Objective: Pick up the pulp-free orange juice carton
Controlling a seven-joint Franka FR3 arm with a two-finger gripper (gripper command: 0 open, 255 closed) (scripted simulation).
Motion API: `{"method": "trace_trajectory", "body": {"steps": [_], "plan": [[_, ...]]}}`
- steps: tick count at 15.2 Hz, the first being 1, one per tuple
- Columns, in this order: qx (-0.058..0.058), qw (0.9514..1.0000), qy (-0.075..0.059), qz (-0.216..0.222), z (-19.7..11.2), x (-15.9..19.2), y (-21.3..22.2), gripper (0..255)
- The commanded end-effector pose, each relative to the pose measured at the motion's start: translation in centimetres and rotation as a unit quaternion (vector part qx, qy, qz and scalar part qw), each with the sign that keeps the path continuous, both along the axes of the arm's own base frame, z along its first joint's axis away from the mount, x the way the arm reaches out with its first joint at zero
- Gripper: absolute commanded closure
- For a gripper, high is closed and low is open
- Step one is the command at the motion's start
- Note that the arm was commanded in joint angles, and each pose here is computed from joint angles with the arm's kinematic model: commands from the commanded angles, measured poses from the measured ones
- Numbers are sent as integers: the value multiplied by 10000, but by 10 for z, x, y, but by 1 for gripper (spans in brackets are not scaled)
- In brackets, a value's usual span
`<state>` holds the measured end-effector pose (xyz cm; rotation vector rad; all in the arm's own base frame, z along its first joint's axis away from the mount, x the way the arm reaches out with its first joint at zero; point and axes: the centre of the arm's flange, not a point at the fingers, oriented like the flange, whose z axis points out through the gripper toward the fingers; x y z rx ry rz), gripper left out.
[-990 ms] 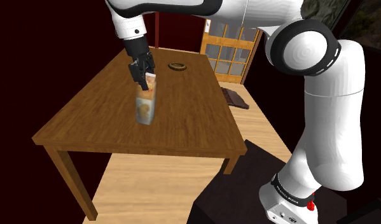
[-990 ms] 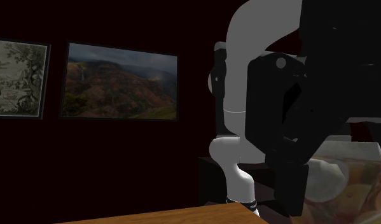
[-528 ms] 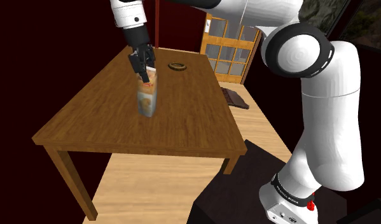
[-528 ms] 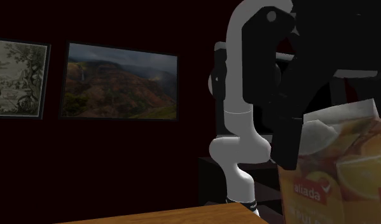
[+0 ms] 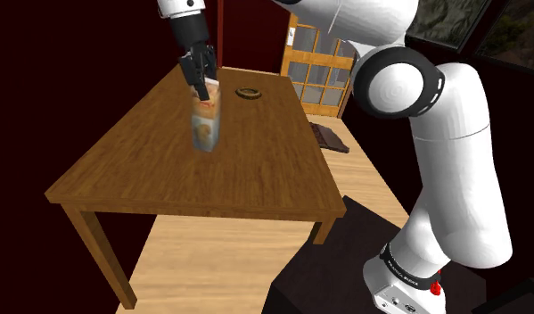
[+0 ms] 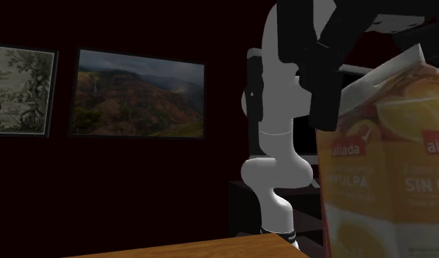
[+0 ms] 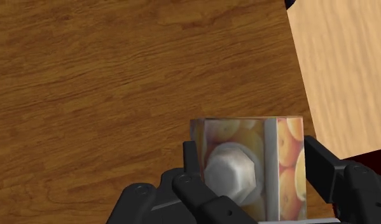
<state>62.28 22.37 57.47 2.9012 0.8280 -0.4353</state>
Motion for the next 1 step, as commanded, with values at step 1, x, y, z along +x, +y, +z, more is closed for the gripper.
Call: {"method": "trace_trajectory", "body": {"steps": [1], "plan": [[0, 10000, 0, 0, 3, 0, 0, 255]]}}
